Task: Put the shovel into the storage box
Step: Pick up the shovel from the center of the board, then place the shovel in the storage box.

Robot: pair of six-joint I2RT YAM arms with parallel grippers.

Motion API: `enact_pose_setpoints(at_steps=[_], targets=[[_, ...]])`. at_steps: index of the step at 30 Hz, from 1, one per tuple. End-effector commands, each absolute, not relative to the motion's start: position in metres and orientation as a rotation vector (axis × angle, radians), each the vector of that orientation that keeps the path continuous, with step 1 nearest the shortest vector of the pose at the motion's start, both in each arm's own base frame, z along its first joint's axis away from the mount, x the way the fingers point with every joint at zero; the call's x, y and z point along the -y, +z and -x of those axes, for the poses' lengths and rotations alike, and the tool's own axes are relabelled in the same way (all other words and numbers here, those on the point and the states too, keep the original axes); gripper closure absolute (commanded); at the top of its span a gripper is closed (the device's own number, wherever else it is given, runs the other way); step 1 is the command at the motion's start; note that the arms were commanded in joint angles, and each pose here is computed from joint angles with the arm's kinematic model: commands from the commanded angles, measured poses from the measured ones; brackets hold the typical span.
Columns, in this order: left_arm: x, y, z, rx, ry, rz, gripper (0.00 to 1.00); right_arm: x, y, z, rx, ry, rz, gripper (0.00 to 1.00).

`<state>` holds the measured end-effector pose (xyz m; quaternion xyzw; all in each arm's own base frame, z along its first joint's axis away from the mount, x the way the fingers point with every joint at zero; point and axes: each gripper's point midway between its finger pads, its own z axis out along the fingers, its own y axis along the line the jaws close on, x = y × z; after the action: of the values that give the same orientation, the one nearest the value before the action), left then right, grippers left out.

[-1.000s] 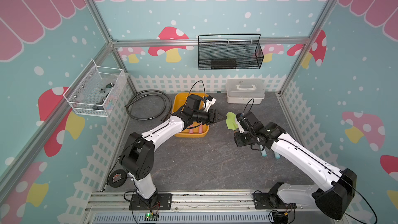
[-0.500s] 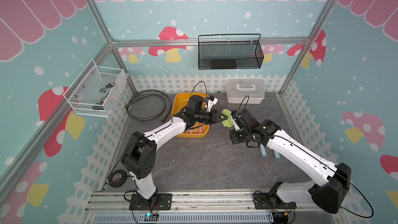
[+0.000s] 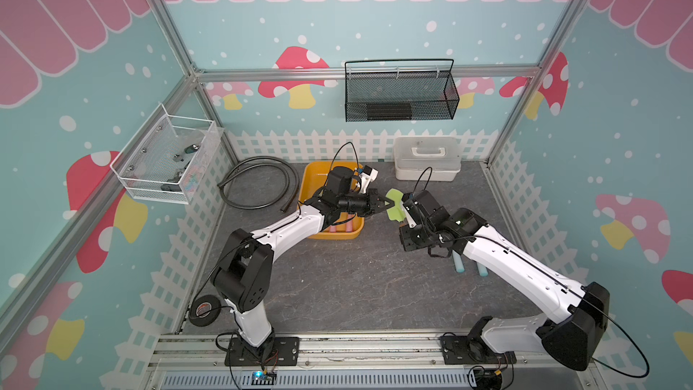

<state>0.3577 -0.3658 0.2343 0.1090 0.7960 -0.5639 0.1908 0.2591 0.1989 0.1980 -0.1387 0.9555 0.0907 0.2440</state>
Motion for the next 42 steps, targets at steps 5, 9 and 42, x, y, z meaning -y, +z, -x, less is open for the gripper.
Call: enact_pose_setpoints(at_steps=[5, 9, 42], targets=[[0.367, 0.229, -0.354, -2.215, -1.568, -0.36, 1.0, -0.209, 0.21, -0.268, -2.57, 0.272, 0.385, 0.75], [0.366, 0.226, -0.355, -2.226, -1.557, -0.367, 1.0, -0.208, 0.214, -0.269, -2.556, 0.267, 0.382, 0.58], [0.18, 0.156, -0.489, -2.661, -1.121, -0.312, 1.0, -0.134, 0.232, -0.217, -2.526, 0.119, 0.33, 0.4]])
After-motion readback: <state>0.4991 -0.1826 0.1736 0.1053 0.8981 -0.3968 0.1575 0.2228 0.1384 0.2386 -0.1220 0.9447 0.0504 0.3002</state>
